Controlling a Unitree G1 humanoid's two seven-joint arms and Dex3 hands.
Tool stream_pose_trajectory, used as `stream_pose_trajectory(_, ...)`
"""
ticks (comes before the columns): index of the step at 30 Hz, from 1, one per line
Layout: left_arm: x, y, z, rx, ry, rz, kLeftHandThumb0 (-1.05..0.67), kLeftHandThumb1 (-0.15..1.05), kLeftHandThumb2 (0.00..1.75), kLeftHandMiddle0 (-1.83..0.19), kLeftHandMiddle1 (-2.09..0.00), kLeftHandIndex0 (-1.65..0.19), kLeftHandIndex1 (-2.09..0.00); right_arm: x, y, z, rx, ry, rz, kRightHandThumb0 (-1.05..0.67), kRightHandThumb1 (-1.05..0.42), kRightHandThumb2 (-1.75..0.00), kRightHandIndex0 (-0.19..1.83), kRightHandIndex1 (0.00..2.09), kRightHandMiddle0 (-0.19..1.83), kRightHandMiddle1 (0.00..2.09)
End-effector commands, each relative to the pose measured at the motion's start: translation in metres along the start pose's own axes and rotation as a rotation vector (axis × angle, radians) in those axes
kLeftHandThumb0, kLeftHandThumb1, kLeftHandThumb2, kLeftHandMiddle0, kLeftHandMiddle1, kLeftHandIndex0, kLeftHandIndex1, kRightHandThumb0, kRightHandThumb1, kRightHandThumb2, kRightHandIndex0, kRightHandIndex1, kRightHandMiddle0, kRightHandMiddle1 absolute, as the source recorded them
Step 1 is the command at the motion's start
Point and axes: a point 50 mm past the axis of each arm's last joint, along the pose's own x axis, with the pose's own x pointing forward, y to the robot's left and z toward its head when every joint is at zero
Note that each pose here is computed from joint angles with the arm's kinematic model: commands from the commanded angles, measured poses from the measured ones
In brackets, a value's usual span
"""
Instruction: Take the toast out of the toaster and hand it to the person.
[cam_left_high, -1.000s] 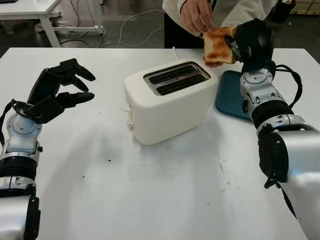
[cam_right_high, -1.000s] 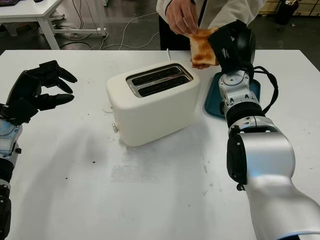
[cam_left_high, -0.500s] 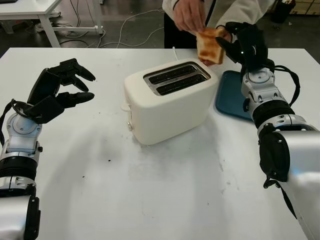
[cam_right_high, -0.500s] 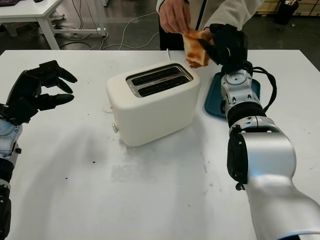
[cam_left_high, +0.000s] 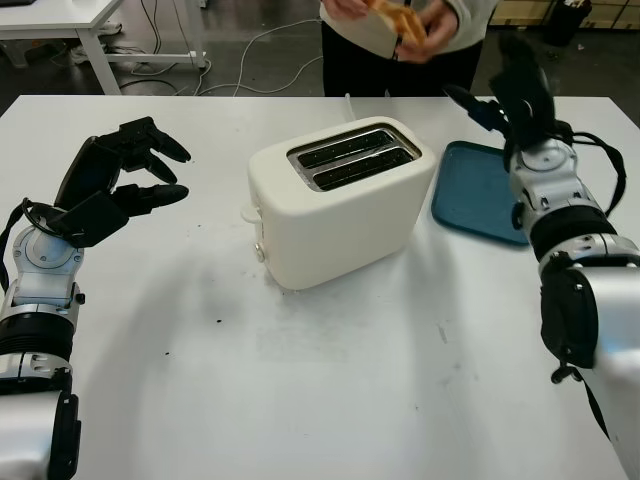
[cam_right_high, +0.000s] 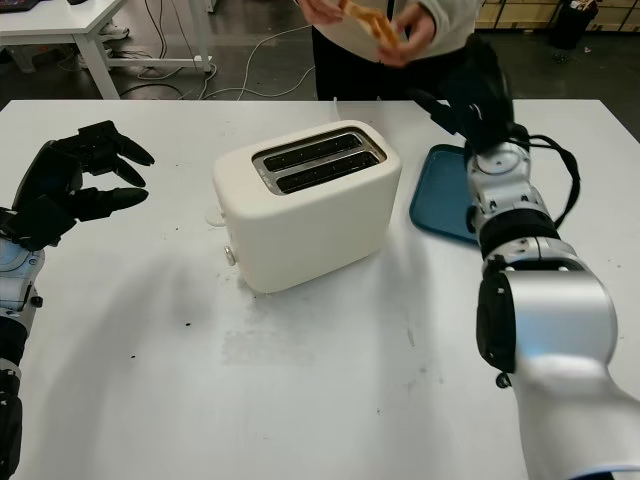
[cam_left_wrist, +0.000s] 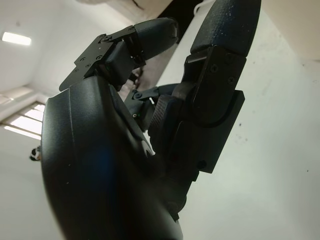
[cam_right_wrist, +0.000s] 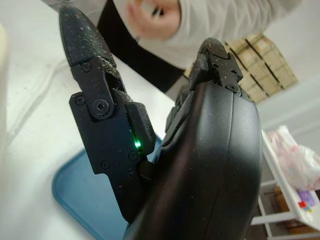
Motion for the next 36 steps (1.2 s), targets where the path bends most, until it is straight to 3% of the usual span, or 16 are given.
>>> stream_pose_trajectory(1,-0.003,0.002,-0.001,-0.011,-0.004,0.01,-1.05,0.92,0.03,-0.62,-1.27,-0.52,-1.16,-0.007,-0.006,-0.003,0.09,-0.086,-0.005,-0.94,-0.85,0.0,0.0,0.0,0.0,0.0)
stream_pose_trajectory(3,-0.004,0.001,-0.001,-0.022,-0.005,0.014,-1.05,0.92,0.03,-0.63,-1.27,-0.52,-1.16,-0.016,-0.007,-0.009,0.19,-0.145,0.007,-0.83,-0.8,0.0,0.0,0.0,0.0,0.0)
stream_pose_trajectory(6,-0.007,-0.001,-0.003,-0.045,0.0,0.022,-1.05,0.92,0.02,-0.65,-1.25,-0.55,-1.15,-0.031,-0.004,-0.022,0.254,-0.189,0.041,-0.79,-0.81,-0.01,0.03,0.02,0.03,0.02)
stream_pose_trajectory(13,-0.023,-0.011,-0.006,-0.139,-0.01,0.072,-1.05,0.89,0.0,-0.71,-1.14,-0.63,-1.01,-0.087,0.015,-0.037,0.248,-0.238,0.116,-0.53,-0.81,-0.01,0.37,0.2,0.39,0.15)
stream_pose_trajectory(20,-0.043,-0.031,-0.01,-0.234,0.019,0.144,-1.05,0.87,0.0,-0.77,-1.05,-0.68,-0.91,-0.141,0.036,-0.028,0.266,-0.195,0.281,-0.5,-0.84,-0.01,0.31,0.17,0.34,0.08)
stream_pose_trajectory(26,-0.058,-0.048,-0.01,-0.265,0.047,0.21,-1.05,0.88,0.0,-0.55,-1.25,-0.46,-1.14,-0.17,0.053,-0.025,0.289,-0.14,0.355,-0.52,-0.83,0.0,0.3,0.18,0.33,0.06)
stream_pose_trajectory(30,-0.063,-0.057,-0.01,-0.308,0.06,0.244,-1.05,0.87,0.0,-0.48,-1.3,-0.39,-1.2,-0.188,0.065,-0.031,0.318,-0.094,0.343,-0.55,-0.84,0.0,0.31,0.21,0.35,0.07)
stream_pose_trajectory(36,-0.068,-0.08,-0.014,-0.389,0.11,0.225,-1.05,0.82,0.0,-0.52,-1.28,-0.46,-1.18,-0.197,0.072,-0.038,0.334,-0.039,0.319,-0.56,-0.85,-0.01,0.29,0.24,0.34,0.05)
